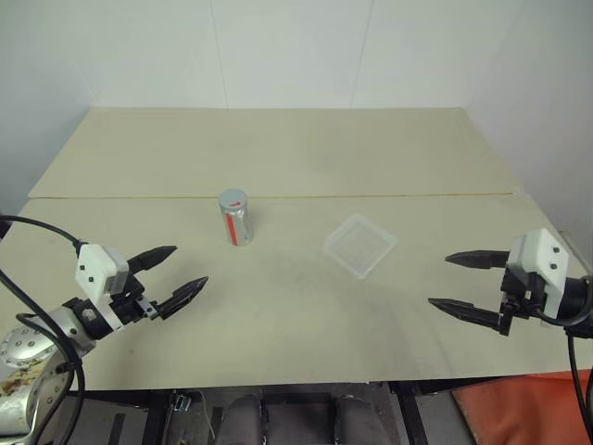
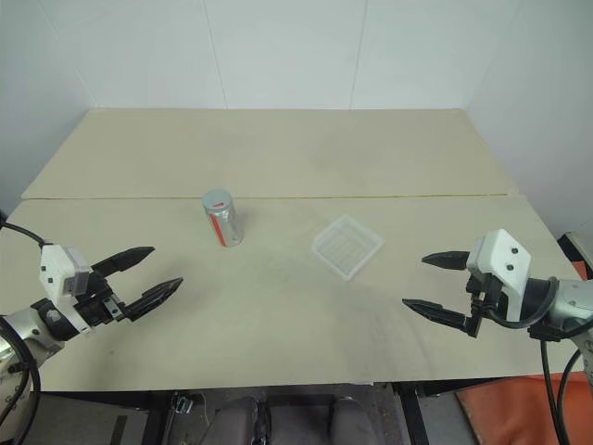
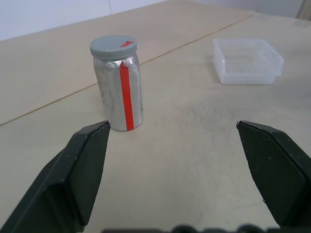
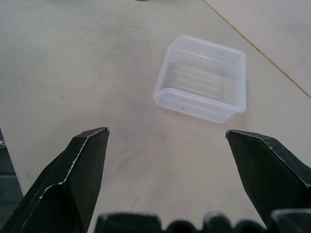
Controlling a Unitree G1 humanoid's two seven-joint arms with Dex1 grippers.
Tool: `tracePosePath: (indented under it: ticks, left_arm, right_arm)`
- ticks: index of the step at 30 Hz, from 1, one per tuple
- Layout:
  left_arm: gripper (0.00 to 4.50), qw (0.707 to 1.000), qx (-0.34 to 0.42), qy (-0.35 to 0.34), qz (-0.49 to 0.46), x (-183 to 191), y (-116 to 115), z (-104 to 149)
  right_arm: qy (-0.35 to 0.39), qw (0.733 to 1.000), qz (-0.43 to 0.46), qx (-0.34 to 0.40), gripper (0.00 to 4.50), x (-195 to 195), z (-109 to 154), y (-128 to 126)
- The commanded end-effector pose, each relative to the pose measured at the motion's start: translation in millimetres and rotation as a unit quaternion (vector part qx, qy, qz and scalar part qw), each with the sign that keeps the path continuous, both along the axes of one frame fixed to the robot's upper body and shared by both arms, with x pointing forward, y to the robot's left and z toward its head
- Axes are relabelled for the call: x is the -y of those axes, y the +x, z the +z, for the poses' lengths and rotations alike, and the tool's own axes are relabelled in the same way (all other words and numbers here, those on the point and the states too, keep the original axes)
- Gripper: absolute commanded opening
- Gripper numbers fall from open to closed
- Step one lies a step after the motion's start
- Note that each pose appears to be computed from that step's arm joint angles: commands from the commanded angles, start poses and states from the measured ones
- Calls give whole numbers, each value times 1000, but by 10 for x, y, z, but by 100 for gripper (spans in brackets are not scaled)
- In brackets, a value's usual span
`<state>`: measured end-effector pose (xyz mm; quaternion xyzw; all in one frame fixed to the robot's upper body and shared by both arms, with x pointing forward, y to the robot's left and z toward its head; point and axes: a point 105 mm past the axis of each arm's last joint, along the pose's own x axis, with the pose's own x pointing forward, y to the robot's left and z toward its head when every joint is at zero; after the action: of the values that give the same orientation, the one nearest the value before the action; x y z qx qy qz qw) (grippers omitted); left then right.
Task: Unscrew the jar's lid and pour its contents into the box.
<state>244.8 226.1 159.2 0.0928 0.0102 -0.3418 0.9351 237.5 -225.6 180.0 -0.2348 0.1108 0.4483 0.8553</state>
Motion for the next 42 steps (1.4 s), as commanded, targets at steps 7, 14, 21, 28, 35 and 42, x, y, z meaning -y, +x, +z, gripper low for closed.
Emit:
tracePosePath:
  ticks: [7,14,21,28,35,42]
  left_arm:
    - [450,1000,27,10,-1,6,18,71]
    - [450,999,43,21,23,-15,60,53]
    - [450,990,104,7,92,63,237,-105]
    - [450,983,128,-2,131,162,449,-285]
    - [450,981,145,-26,122,377,698,-342]
    - [450,978,157,-8,138,431,889,-394]
  right_arm:
    - [-15,1000,7,26,447,-7,89,4]
    - [-10,999,7,36,447,-43,103,39]
    - [25,998,18,52,447,-394,30,130]
    - [57,995,29,76,447,-688,81,188]
    - [67,993,36,92,447,-828,159,188]
    - [66,992,33,98,447,-867,193,156]
